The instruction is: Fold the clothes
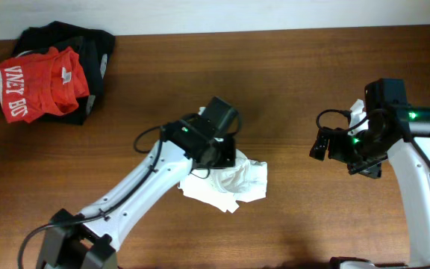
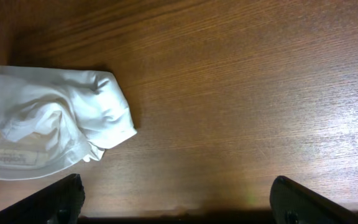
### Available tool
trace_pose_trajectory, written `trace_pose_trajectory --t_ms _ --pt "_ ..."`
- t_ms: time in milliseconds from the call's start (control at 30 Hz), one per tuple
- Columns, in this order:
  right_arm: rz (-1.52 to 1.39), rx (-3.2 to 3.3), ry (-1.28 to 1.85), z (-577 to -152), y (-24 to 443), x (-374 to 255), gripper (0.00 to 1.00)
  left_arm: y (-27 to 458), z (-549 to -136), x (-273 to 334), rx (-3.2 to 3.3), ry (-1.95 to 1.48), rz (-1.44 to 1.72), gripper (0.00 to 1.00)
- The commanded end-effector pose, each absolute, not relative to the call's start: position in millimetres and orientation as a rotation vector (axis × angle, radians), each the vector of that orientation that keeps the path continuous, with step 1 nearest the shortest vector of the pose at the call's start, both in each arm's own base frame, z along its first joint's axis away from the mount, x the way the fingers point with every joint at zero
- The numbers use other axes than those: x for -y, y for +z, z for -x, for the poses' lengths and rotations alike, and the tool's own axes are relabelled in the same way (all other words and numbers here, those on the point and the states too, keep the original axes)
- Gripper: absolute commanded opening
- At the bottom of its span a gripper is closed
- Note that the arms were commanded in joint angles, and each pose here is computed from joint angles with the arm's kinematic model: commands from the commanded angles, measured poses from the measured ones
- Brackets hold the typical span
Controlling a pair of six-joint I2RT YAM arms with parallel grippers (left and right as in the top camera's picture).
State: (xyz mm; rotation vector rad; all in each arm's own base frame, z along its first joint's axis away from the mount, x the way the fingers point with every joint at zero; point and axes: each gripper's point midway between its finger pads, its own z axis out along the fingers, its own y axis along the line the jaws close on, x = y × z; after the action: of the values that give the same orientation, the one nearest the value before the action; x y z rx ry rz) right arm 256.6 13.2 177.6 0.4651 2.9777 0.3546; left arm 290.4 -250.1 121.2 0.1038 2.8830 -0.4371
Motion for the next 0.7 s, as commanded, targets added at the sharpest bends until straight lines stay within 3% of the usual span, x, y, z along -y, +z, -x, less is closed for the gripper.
trace_pose_trajectory --t_ms 0,167,267,300,333,400,533,667 --pt "-0.46 -2.982 0.35 -254 178 -12 0.99 114 -307 282 -2.806 -0.504 -0.174 0.03" --pt "-0.465 -2.978 0.351 -255 178 -12 0.99 78 -326 323 -2.752 -0.568 -0.233 0.05" --pt "-0.465 -2.977 0.35 -255 178 -11 0.99 77 -313 342 -2.739 -0.591 -0.302 0.31" --pt "-0.464 -2.977 0.351 -255 178 -12 0.99 83 -308 349 -2.732 -0.605 -0.325 0.7" --pt "-0.464 -2.977 0.351 -255 178 -12 0.98 93 -308 352 -2.721 -0.628 -0.331 0.79" --pt "-0.464 -2.978 0.351 -255 178 -12 0.99 137 -312 353 -2.655 -0.66 -0.376 0.79" --pt "-0.466 -2.982 0.352 -254 178 -12 0.99 214 -336 292 -2.559 -0.56 -0.244 0.93" --pt "-0.462 -2.98 0.402 -254 179 -18 0.99 222 -349 190 -2.647 -0.422 0.042 0.99"
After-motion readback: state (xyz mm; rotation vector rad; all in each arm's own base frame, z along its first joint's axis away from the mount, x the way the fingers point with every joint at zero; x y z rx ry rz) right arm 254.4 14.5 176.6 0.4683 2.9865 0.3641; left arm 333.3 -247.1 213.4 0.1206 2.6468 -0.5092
